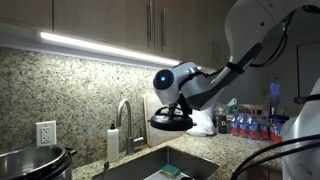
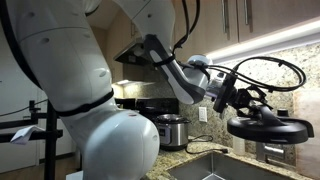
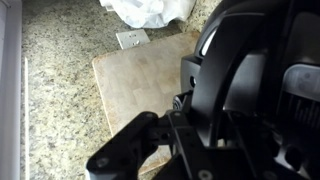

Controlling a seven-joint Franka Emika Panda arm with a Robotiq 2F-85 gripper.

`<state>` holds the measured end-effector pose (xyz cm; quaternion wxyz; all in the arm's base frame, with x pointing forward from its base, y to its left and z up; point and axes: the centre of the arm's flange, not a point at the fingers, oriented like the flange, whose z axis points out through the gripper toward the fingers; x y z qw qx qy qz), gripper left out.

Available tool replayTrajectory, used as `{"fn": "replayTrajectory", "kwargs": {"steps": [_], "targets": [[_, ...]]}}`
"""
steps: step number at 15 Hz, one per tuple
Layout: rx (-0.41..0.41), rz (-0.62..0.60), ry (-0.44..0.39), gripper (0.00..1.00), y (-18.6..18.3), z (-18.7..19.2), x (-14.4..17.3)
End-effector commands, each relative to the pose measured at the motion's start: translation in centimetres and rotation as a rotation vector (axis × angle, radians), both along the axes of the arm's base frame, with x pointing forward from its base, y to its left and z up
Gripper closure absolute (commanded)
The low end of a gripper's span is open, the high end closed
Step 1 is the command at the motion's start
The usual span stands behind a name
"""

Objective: Put the lid on the pressure cooker

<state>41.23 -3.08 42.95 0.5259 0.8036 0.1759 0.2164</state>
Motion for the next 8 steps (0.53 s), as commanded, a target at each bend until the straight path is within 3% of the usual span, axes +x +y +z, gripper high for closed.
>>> {"fn": "replayTrajectory", "kwargs": {"steps": [1, 3, 4, 8], "targets": [[0.0, 0.003, -0.01, 0.94, 0.6, 2.7, -2.7], [0.01, -0.007, 0.023, 0.93, 0.7, 2.2, -2.7], [0.034, -0.013, 0.013, 0.91, 0.3, 0.2, -1.6], [0.04, -0.013, 0.027, 0.91, 0.4, -0.2, -1.9]]}}
